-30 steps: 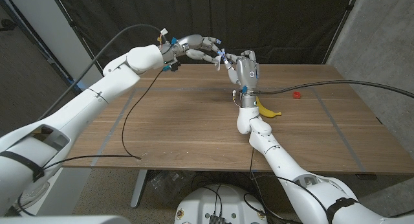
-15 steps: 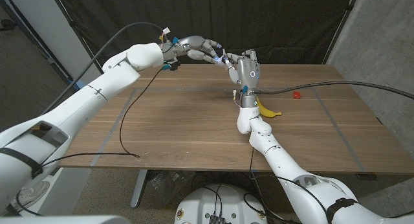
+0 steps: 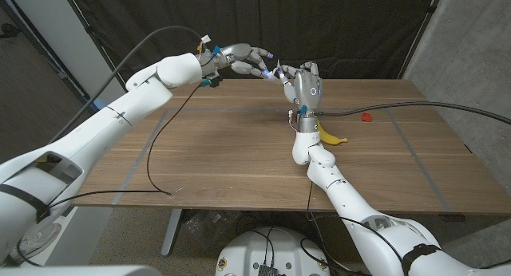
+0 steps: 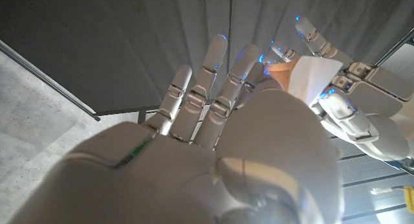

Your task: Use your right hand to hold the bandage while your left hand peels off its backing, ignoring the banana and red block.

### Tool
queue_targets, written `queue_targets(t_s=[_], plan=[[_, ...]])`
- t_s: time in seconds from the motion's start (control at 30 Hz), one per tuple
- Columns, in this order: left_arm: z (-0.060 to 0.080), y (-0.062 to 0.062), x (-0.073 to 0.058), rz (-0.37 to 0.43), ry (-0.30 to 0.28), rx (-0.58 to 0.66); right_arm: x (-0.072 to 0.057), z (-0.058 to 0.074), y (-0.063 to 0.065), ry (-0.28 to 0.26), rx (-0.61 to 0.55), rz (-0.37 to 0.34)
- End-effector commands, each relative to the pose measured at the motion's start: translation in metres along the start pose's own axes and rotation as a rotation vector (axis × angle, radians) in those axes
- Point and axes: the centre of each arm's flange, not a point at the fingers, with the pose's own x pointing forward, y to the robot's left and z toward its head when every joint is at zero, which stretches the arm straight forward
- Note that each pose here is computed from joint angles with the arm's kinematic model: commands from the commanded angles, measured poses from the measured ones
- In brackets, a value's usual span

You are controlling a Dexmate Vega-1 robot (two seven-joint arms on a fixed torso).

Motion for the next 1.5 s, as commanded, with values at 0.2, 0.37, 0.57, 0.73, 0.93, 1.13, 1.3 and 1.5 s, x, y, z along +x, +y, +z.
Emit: queue_targets(t_s=[0.2,0.37,0.57,0.73,0.93,1.13,1.3,1.5], plan=[[0.01,0.003,-0.046,0.214,-0.007,0.037,0.001,-0.022,0.001,0.227,0.098,-0.012],[0.012,-0.001,-0.052,0.22,-0.011,0.041,-0.002,-0.028,-0.002,0.298,0.124,-0.012],[0.012,-0.007,-0.061,0.252,-0.003,0.049,-0.006,-0.033,-0.005,0.355,0.143,-0.011],[0.01,-0.014,-0.07,0.277,0.004,0.043,-0.009,-0.033,-0.004,0.387,0.163,-0.008],[0.004,-0.019,-0.082,0.284,0.012,0.027,-0.014,-0.026,-0.005,0.405,0.163,-0.011],[-0.001,-0.023,-0.094,0.296,0.006,0.004,-0.018,-0.02,-0.008,0.444,0.184,-0.017],[-0.008,-0.029,-0.105,0.339,0.005,-0.032,-0.024,-0.018,-0.008,0.515,0.218,-0.021],[-0.019,-0.038,-0.116,0.365,0.011,-0.078,-0.033,-0.015,-0.009,0.569,0.231,-0.021]])
